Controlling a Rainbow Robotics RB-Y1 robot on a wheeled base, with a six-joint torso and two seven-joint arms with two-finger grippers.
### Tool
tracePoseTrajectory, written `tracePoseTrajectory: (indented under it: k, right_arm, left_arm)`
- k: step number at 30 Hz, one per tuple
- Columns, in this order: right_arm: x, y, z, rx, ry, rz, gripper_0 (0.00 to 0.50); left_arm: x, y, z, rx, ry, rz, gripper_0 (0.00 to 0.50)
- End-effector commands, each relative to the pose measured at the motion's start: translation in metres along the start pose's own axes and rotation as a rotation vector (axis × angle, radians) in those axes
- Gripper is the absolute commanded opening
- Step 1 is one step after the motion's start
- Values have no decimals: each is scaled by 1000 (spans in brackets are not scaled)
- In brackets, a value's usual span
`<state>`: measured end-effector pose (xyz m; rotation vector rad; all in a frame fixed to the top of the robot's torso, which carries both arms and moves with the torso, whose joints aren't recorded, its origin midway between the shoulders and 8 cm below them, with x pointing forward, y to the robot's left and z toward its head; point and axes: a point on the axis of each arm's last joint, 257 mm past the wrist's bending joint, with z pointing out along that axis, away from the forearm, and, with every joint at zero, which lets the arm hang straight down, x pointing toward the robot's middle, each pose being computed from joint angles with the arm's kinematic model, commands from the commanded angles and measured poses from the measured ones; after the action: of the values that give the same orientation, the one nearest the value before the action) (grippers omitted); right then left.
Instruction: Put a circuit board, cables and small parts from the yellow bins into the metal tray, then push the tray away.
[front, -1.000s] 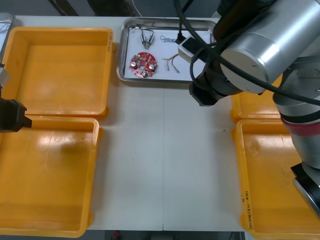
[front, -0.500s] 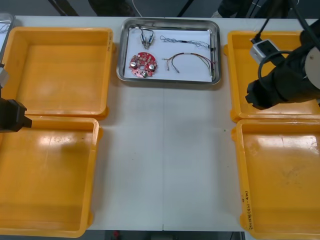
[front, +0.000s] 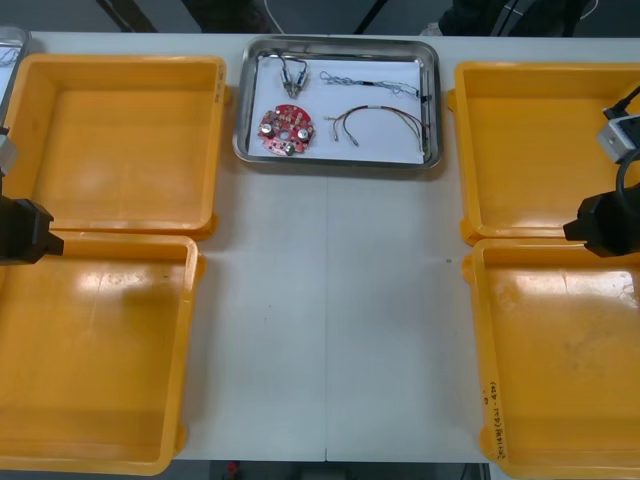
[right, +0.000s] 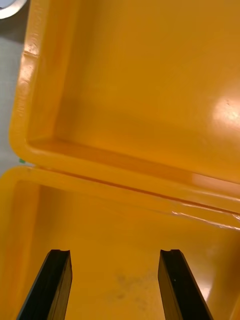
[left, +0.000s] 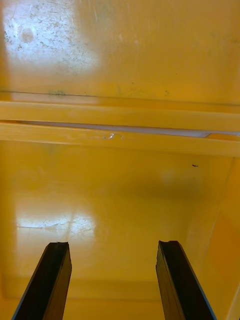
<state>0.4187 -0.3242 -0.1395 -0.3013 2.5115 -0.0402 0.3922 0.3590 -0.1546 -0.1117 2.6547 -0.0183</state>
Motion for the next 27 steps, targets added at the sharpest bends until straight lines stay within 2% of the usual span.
tracePoseTrajectory:
  k: [1, 14, 27]
  right_arm:
    - [15, -29, -17, 66, -10, 61, 500]
    - [58, -60, -20, 97, 41, 169, 500]
    - [66, -70, -18, 103, 57, 208, 500]
  left_arm:
    - [-5, 15, -15, -43, -28, 46, 500]
    - [-5, 15, -15, -43, -28, 46, 500]
    - [-5, 15, -15, -43, -28, 46, 500]
